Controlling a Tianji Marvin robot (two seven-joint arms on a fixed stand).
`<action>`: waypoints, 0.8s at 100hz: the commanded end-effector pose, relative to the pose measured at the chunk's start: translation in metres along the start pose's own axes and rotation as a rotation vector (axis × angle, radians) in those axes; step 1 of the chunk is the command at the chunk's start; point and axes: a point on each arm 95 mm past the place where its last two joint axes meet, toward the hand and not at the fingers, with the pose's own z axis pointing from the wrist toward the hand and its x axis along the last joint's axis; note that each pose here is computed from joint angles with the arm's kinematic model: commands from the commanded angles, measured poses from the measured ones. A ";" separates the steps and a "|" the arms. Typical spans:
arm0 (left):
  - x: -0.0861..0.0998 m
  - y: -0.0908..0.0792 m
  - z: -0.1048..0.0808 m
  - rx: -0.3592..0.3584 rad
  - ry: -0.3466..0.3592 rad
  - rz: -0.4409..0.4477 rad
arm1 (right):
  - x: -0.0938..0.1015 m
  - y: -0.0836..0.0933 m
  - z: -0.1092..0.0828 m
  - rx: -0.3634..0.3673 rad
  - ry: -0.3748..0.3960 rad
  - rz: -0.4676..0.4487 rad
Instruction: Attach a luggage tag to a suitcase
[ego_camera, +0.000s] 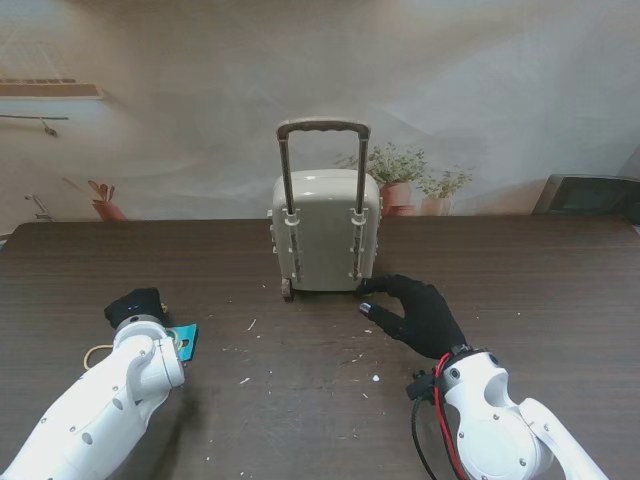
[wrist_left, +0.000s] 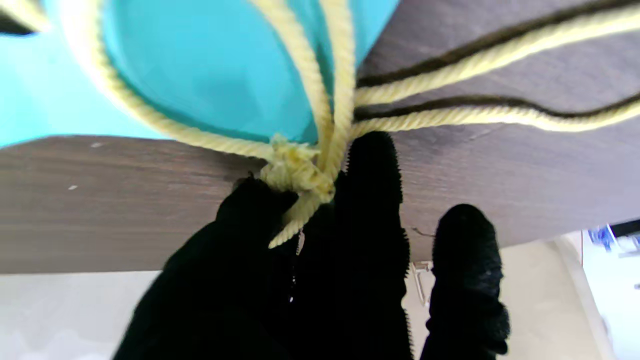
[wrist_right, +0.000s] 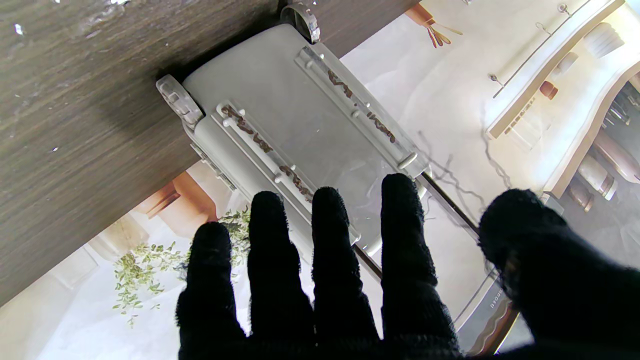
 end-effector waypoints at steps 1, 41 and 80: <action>0.006 -0.005 -0.007 -0.007 0.034 -0.029 | 0.001 -0.001 0.000 0.014 0.001 0.000; 0.000 -0.032 -0.038 0.106 0.172 -0.158 | 0.006 -0.003 -0.002 0.011 0.019 0.012; -0.007 -0.071 -0.083 0.276 0.311 -0.298 | 0.009 -0.003 -0.003 0.008 0.029 0.017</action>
